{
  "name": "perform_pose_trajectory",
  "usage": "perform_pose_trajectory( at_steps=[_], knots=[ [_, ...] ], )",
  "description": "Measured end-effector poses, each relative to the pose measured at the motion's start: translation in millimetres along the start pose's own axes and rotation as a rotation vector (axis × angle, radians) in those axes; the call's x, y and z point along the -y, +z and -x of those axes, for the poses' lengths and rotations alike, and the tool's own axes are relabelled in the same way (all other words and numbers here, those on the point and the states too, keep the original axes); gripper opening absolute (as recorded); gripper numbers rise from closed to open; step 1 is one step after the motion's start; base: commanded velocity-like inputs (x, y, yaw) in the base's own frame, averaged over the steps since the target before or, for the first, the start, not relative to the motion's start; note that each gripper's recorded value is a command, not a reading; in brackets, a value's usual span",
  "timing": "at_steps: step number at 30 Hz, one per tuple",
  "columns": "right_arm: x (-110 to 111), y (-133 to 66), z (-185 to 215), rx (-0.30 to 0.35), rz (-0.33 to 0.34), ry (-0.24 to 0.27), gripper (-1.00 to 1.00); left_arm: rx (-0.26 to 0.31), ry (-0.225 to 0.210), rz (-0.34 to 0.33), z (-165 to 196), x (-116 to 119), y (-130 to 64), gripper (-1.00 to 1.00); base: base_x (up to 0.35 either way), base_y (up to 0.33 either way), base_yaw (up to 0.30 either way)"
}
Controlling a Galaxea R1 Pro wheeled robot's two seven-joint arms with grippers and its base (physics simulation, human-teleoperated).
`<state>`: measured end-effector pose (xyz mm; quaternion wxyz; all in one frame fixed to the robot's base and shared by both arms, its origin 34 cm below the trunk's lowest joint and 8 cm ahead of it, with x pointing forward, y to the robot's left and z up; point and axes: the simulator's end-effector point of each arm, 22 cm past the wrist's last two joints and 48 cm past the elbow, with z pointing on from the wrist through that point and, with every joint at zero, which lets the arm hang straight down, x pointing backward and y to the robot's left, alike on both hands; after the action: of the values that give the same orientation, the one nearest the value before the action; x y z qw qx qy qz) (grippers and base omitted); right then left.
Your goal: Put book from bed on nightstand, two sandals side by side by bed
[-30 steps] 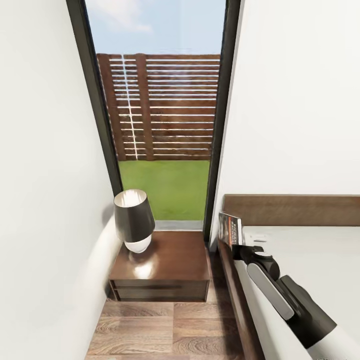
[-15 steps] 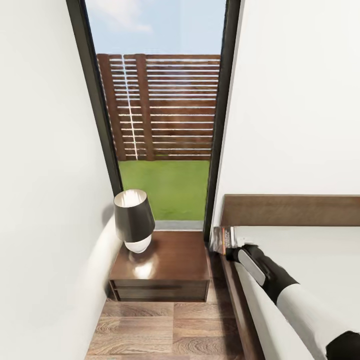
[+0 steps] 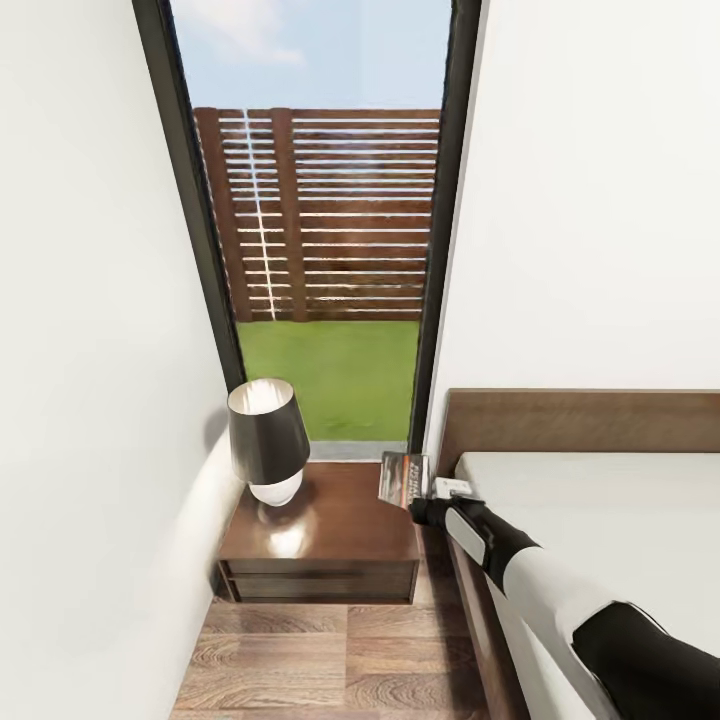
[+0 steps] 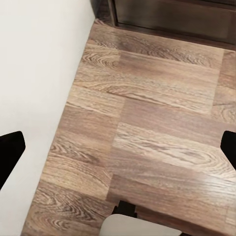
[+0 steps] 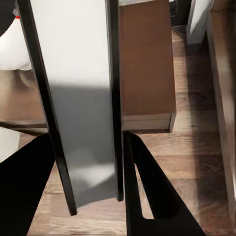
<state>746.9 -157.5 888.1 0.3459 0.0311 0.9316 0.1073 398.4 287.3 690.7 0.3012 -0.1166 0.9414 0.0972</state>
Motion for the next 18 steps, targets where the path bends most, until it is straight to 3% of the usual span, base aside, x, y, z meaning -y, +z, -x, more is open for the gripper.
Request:
perform_pose_trajectory(
  at_steps=[2, 4, 7, 12, 18],
  knots=[
    [-2.2, 0.1, -1.4, -0.005, 0.011, 0.016, -1.00, 0.000, 0.000, 0.000, -0.1, -0.1, 0.0, 1.00, 0.000, 0.000, 0.000],
    [-1.1, 0.1, -3.0, -0.012, 0.006, 0.073, -1.00, 0.000, 0.001, 0.001, -0.3, -0.3, 0.0, 1.00, 0.000, 0.000, 0.000],
    [12.2, -0.3, -2.9, -0.010, -0.053, 0.126, -1.00, -0.001, 0.001, 0.001, -0.5, -0.4, 0.0, 1.00, 0.000, 0.000, 0.000],
    [14.3, -0.6, -1.8, -0.007, -0.059, 0.133, -1.00, -0.001, 0.001, 0.001, -0.5, -0.5, 0.0, 1.00, 0.000, 0.000, 0.001],
    [13.8, -1.5, -2.3, -0.013, -0.057, 0.135, -1.00, 0.002, 0.000, 0.001, 0.4, -0.4, -0.2, 1.00, 0.000, 0.000, 0.186]
  ],
)
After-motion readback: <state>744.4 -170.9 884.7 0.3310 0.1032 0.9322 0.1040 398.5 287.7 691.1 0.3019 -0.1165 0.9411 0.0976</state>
